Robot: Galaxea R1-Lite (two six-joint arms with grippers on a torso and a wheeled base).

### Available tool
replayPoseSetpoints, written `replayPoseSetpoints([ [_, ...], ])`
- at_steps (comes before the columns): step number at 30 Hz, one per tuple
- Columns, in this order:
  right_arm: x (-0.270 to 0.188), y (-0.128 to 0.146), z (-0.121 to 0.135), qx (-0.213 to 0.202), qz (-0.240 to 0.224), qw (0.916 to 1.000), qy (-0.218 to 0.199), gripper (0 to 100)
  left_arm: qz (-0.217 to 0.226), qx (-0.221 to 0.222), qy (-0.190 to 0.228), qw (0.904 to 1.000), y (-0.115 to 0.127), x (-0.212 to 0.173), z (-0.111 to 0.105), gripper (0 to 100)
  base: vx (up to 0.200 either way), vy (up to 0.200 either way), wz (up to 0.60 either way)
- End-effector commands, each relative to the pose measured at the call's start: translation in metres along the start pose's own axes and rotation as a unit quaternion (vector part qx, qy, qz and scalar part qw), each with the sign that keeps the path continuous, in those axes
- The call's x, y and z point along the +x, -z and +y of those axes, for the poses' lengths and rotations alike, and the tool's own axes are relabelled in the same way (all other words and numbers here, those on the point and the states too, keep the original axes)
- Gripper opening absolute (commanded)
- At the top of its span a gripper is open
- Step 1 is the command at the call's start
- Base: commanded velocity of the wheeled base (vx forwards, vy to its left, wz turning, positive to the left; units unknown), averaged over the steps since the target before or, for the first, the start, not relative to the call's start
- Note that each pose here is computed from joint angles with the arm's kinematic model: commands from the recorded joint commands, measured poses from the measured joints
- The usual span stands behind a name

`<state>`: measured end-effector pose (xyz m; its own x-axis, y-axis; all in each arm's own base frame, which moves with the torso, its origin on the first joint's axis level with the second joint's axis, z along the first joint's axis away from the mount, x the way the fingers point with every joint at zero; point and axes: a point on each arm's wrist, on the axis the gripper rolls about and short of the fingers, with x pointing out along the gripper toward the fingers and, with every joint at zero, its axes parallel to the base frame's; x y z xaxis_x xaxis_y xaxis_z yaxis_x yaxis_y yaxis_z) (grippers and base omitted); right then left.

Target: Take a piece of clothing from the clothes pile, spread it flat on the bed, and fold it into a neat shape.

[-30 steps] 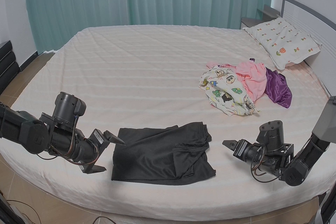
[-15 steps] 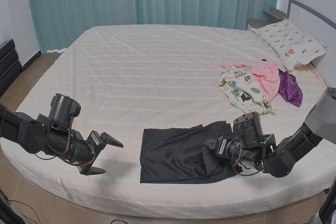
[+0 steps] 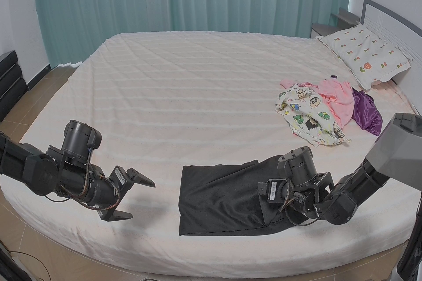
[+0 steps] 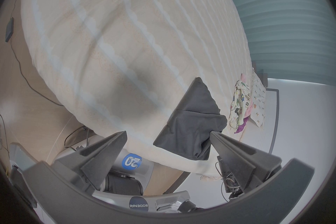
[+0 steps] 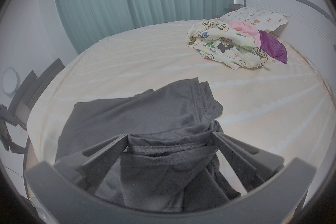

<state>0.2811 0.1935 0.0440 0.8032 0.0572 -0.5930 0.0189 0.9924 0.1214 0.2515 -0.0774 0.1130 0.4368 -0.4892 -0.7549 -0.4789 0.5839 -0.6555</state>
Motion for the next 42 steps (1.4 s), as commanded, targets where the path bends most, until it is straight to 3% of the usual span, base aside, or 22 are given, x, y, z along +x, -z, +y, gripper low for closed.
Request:
replayPoseSetpoints([
  [1,-0.001,0.007,-0.006,-0.006,0.011,0.9999,0.009,100,0.000,0.000,0.000,1.0000,0.000,0.001,0.001,100,0.000,0.000,0.00],
  [9,-0.029,0.006,-0.049,0.009,0.024,0.9990,0.038,100,0.000,0.001,0.001,1.0000,0.001,0.002,0.002,100,0.000,0.000,0.00],
  [16,-0.046,0.020,-0.087,0.030,0.074,0.9963,0.031,100,0.001,0.001,0.000,1.0000,0.001,0.002,0.002,100,0.000,0.000,0.00],
  [23,-0.053,0.020,-0.109,0.056,0.086,0.9939,0.040,100,0.000,0.002,0.001,1.0000,0.002,0.001,0.001,100,0.000,0.000,0.00],
  [28,-0.064,0.005,-0.120,0.096,0.068,0.9931,0.001,100,0.002,0.002,0.001,1.0000,0.002,0.002,0.001,100,0.000,0.000,0.00],
  [29,-0.069,0.003,-0.119,0.104,0.071,0.9917,-0.024,100,0.002,0.003,0.000,1.0000,0.002,0.002,0.001,100,0.000,0.000,0.00],
  [34,-0.069,0.001,-0.118,0.145,0.076,0.9855,-0.045,100,0.002,0.003,0.000,1.0000,0.002,0.002,0.001,100,0.000,0.000,0.00],
  [38,-0.062,0.007,-0.113,0.191,0.124,0.9696,-0.090,100,0.003,0.002,-0.002,1.0000,0.002,0.003,0.002,100,0.000,0.000,0.00],
  [42,-0.051,0.009,-0.108,0.197,0.140,0.9649,-0.103,100,0.004,0.002,-0.002,1.0000,0.002,0.003,0.002,100,0.000,0.000,0.00],
])
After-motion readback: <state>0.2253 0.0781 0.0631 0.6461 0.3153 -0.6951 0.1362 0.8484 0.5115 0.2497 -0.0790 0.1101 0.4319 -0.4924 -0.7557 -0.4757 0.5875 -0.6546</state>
